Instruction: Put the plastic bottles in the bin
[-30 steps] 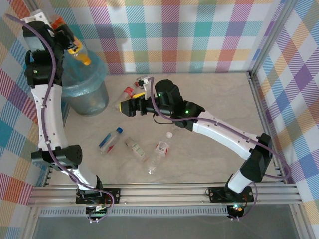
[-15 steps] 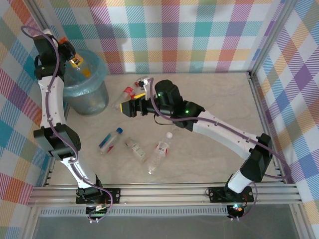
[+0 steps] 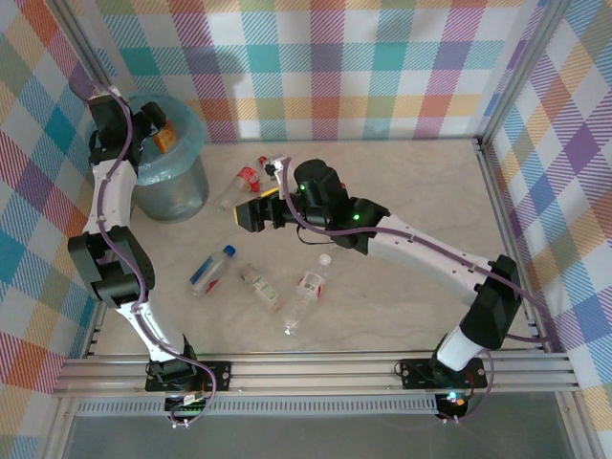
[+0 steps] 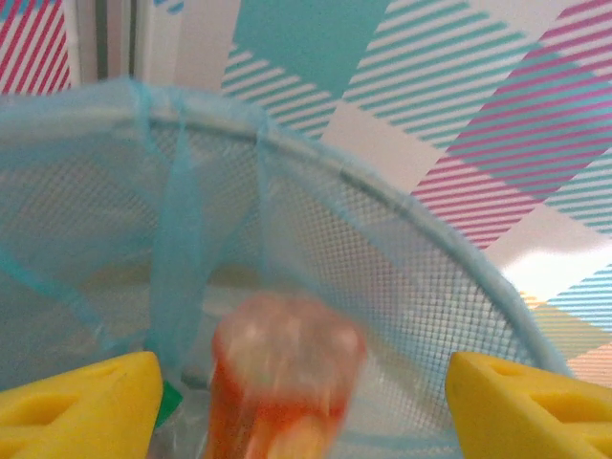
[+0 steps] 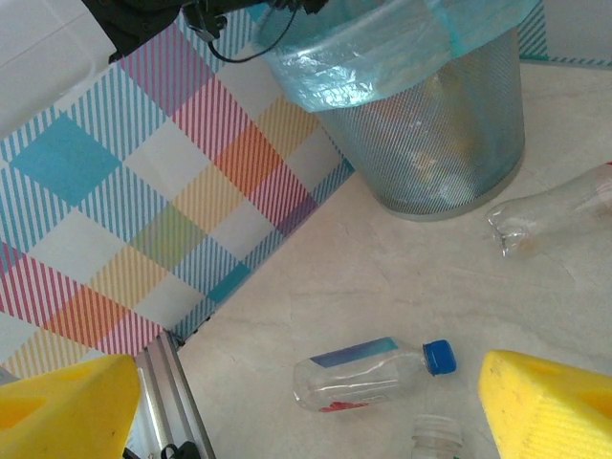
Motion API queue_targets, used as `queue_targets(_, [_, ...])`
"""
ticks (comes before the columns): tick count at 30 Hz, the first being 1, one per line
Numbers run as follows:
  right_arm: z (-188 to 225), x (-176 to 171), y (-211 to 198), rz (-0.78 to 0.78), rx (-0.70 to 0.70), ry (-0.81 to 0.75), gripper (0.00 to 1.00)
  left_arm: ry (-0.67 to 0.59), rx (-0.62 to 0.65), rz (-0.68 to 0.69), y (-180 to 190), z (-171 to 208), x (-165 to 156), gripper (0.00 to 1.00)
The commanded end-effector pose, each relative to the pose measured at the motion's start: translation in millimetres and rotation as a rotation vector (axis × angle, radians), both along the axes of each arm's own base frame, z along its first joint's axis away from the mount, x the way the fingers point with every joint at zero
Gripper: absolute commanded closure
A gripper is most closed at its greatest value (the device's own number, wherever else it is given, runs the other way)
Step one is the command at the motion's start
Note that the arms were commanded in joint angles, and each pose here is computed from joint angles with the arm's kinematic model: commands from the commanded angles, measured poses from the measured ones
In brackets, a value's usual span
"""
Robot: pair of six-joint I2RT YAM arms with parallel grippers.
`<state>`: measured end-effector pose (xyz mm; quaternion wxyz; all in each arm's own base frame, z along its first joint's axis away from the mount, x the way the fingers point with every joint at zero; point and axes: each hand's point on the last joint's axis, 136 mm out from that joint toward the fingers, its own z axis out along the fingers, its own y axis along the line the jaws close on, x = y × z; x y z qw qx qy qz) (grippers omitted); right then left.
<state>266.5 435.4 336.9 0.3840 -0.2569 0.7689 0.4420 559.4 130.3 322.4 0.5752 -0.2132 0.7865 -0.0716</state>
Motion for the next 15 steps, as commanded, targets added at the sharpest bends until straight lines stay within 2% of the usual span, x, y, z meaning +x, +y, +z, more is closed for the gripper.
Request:
queue_targets(1, [2.9,1.2,6.4,0.015,-0.002,-0.020,0.09,-0.103,0.016,-0.013,-1.1,37.6,-0.5,0.21])
queue_targets(15, [5.6,6.4,4.0,-0.006,-0.029,-0.051,0.09,-0.156,0.032,-0.024,-6.3,74.7,-12.1,0.21])
